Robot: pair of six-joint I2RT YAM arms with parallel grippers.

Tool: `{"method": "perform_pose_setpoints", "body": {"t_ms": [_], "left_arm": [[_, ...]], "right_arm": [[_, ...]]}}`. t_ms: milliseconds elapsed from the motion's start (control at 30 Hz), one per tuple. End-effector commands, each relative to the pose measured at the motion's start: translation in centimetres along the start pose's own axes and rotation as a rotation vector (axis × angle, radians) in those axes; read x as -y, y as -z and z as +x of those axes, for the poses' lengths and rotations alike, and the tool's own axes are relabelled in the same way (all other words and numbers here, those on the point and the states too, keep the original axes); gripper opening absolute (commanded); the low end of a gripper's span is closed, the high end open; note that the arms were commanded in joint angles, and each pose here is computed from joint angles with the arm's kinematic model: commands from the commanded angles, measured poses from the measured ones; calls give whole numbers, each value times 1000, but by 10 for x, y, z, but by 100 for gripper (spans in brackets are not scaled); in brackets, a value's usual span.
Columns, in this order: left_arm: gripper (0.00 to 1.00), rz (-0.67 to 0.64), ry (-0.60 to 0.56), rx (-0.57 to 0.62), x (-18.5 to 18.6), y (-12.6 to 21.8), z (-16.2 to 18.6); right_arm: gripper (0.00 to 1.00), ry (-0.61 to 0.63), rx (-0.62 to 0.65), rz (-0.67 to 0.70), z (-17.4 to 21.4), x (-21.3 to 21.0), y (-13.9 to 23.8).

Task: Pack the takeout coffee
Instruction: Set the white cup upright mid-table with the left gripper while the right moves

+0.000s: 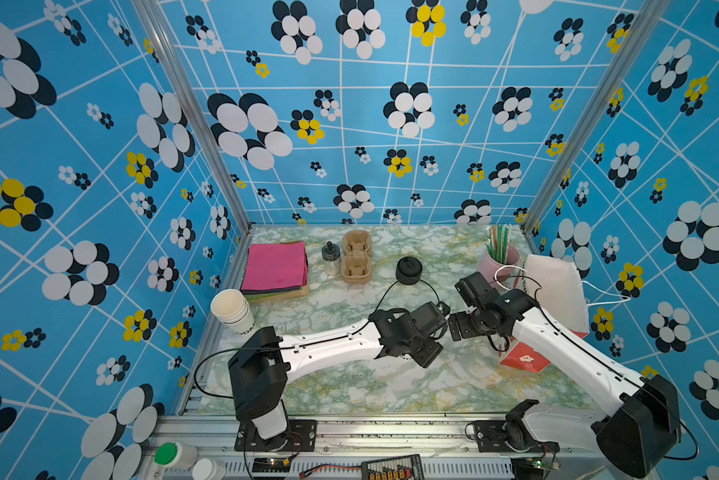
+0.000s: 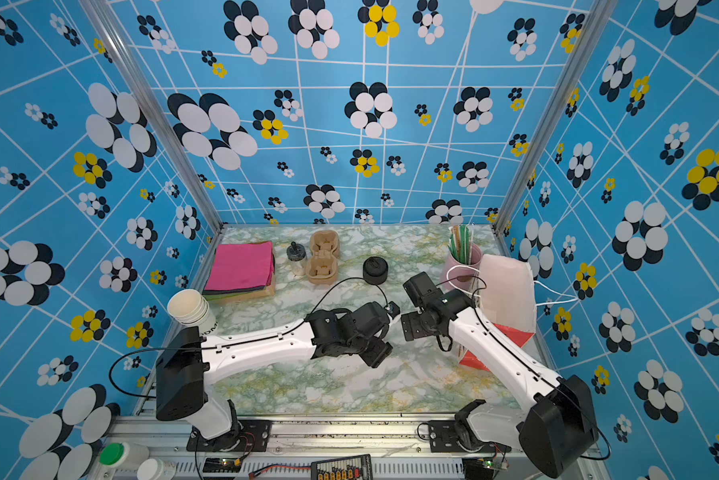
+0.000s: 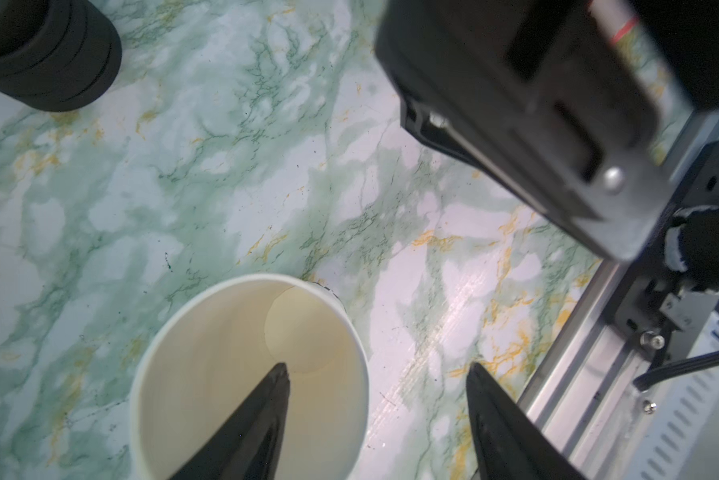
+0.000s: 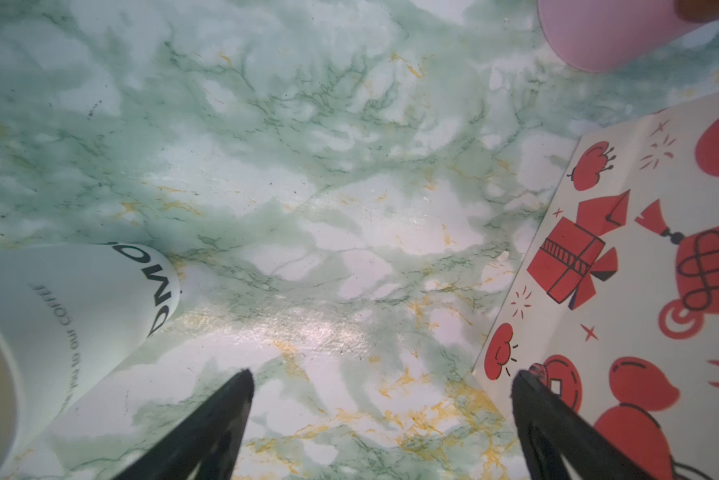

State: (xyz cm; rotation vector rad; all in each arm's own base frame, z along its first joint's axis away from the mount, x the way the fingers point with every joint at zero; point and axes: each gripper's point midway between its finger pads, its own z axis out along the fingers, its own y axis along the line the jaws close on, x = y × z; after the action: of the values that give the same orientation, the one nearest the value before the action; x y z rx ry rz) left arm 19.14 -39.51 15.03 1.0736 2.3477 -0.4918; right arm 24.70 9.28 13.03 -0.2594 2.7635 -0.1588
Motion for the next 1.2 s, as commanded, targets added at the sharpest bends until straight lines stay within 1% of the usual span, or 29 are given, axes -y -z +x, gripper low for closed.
{"method": "perform_pose_setpoints", "body": {"t_ms": [0, 33, 267, 500, 867, 1067, 1167], "left_arm": [[82, 39, -5, 125, 8, 37, -32], [85, 40, -5, 141, 8, 42, -35], [100, 15, 0, 211, -8, 68, -41], [99, 8, 52, 285, -29, 88, -40], [99, -14, 112, 313, -56, 98, -30], [99, -44, 173, 323, -81, 108, -20], [99, -65, 206, 328, -96, 114, -12]], "right_arm": [[99, -59, -72, 33, 15, 8, -9], [99, -72, -81, 45, 17, 11, -10], [99, -178, -149, 122, 33, 35, -20], [99, -228, -196, 219, 48, 54, -19], [99, -263, -255, 359, 65, 78, -12], [99, -273, -262, 377, 71, 81, -10], [99, -274, -238, 347, 59, 77, -4]]}}
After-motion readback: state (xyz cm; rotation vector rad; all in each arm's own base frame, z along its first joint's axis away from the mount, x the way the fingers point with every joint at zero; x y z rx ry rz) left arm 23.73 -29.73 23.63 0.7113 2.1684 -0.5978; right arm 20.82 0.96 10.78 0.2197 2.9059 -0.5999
